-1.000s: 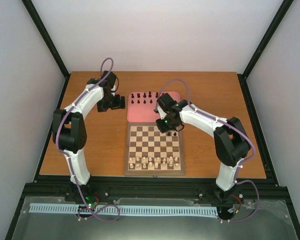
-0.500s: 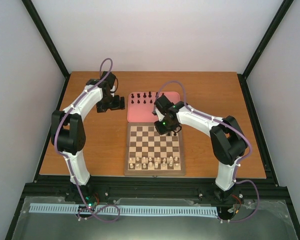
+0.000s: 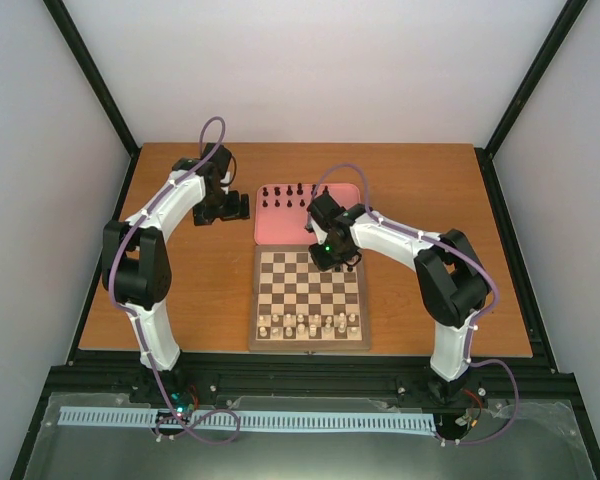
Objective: Set up the chess pieces on the board
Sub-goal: Place the chess piece on the chessboard, then adjust the chess piece on the chessboard.
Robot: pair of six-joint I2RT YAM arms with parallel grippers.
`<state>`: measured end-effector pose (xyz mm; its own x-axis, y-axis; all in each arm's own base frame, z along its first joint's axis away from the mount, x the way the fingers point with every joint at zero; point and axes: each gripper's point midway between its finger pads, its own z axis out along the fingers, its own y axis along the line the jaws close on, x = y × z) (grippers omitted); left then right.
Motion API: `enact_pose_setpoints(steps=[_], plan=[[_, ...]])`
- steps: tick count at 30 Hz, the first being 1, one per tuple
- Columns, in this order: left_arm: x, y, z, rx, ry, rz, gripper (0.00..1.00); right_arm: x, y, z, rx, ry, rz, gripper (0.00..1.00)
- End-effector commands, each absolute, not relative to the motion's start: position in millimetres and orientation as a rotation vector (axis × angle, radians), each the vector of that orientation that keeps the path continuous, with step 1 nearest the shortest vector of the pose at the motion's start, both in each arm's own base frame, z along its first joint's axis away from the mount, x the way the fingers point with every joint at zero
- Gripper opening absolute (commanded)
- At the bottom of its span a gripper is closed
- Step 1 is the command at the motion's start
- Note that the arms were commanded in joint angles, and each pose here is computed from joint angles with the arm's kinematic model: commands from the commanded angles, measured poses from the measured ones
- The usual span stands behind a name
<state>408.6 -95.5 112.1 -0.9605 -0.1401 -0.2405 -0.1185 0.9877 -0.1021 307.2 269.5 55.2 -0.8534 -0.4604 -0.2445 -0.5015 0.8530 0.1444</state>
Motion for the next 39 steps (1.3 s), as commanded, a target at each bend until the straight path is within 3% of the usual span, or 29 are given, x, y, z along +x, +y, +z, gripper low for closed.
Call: enact_pose_setpoints(steps=[1,12,17,39], plan=[[410.9,-96.6,128.5,-0.172,2.833,-0.147,1.0,306.8,266.5,50.1,-0.734,2.835,0.257,0.14],[410.1,-96.5,127.7,-0.174,2.836,-0.147,1.0,301.8,265.1,53.7,-0.748,2.828,0.279,0.15],[409.9,-96.5,128.3,-0.172,2.835,-0.147,1.0,303.2,267.8,66.2,-0.746,2.784,0.309,0.27],[410.4,-97.2,128.3,-0.174,2.834,-0.152,1.0,327.8,257.1,108.5,-0.667,2.721,0.27,0.43]])
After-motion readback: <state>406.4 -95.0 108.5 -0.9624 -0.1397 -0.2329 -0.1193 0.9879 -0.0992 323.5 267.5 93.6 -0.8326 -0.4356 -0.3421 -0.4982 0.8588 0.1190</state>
